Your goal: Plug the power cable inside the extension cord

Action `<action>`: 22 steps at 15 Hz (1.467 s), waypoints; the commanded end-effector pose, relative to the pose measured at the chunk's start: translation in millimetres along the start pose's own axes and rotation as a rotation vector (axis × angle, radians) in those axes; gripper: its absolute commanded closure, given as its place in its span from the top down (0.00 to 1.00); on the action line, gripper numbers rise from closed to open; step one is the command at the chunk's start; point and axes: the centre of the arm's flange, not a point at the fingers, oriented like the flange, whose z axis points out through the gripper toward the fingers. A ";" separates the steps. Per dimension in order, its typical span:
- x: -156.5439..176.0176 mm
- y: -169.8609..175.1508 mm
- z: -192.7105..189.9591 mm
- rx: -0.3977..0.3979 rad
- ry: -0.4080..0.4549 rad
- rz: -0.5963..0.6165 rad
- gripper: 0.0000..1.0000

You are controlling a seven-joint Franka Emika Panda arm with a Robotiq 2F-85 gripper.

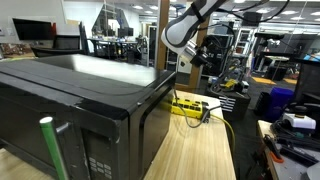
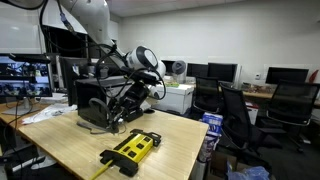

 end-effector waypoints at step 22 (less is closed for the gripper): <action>73.6 50.7 0.3 0.088 -0.119 0.004 0.05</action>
